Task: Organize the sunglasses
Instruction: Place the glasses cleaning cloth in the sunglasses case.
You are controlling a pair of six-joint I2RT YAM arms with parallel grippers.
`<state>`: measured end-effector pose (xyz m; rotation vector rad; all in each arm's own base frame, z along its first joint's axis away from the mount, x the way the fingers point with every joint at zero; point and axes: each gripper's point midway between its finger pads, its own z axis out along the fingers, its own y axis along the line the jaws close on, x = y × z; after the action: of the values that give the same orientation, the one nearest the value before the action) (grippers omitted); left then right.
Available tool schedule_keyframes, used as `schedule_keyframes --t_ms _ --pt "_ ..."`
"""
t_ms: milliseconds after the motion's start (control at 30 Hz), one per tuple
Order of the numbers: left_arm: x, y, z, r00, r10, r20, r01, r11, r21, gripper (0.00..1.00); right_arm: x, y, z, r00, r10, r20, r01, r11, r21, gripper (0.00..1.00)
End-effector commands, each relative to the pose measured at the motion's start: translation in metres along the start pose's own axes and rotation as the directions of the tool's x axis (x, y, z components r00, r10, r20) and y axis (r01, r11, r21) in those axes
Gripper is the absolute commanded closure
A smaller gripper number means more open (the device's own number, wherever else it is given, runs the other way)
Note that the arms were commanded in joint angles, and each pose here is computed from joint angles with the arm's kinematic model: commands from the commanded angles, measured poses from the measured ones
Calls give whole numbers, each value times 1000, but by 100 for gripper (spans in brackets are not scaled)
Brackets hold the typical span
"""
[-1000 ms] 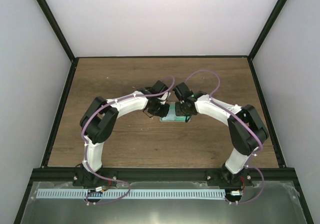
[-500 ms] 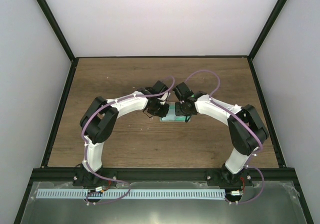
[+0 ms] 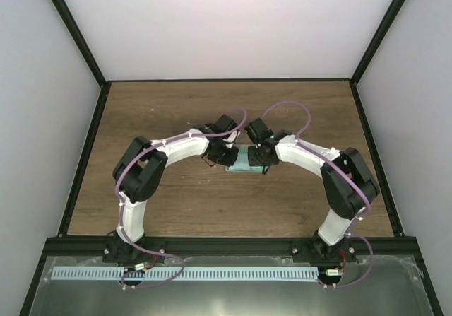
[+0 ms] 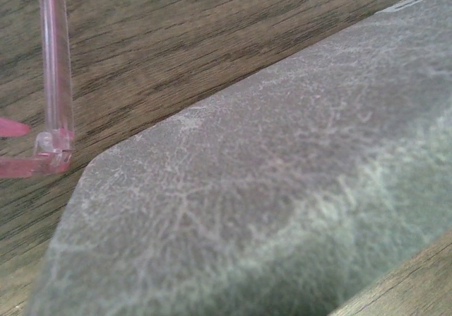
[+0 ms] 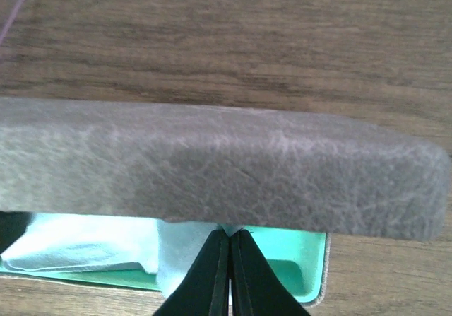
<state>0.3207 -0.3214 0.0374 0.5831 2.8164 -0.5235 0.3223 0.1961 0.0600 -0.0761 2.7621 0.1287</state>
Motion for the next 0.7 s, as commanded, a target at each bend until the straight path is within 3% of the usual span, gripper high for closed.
schedule_keyframes --t_ms 0,233,433,667 --pt "1 4 1 1000 6 -3 -6 1000 -11 92 2 -9 -2 1000 15 6 -15 1000 25 99" --pt "1 5 0 1000 11 -3 -11 1000 -14 87 2 -11 -1 1000 15 8 -15 999 31 99" --pt "1 5 -3 1000 9 -1 -9 1000 -22 63 -5 -8 -2 1000 4 19 -5 999 33 99" --pt "-6 4 -16 1000 6 30 -5 999 -35 60 -4 -10 -4 1000 5 17 -6 999 42 99"
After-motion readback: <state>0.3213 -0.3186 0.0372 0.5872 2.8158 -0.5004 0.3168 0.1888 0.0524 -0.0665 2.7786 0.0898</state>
